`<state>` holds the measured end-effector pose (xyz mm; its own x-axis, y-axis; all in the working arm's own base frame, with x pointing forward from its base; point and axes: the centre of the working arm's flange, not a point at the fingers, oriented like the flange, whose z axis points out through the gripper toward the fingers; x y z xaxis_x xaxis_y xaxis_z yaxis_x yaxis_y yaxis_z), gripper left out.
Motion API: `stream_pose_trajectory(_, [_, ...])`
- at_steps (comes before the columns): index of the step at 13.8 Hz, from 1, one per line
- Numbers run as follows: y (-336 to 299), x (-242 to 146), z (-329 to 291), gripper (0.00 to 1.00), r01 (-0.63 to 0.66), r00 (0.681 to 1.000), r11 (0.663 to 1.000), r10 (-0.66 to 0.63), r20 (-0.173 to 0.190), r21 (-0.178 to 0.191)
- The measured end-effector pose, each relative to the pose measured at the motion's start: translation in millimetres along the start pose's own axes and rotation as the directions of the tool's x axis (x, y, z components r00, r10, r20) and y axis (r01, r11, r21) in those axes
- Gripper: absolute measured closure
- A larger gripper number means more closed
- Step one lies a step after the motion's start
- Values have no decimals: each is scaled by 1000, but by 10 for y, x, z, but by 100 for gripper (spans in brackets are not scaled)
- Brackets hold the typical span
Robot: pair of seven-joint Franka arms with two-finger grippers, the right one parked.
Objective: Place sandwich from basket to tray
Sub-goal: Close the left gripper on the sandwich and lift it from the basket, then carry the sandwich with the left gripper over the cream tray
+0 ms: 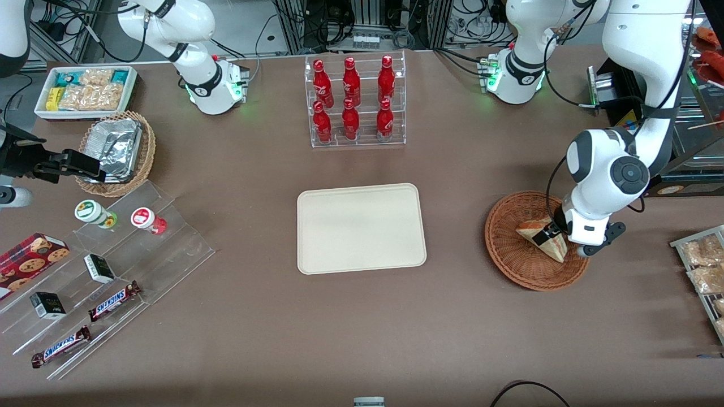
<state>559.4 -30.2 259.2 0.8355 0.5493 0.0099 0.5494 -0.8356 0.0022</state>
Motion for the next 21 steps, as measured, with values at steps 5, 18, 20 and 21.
stream_pose_trajectory(5, [100, -84, 66, 57, 16, 1000, 1000, -16, 9, 6])
stream_pose_trajectory(18, [1278, -447, -2150, 84, -207, 978, 973, 209, -1, 101])
stream_pose_trajectory(20, [1555, -681, -2283, 84, -261, 964, 962, 264, -22, 83])
stream_pose_trajectory(21, [1699, -819, -2305, 84, -290, 956, 954, 293, -27, 78])
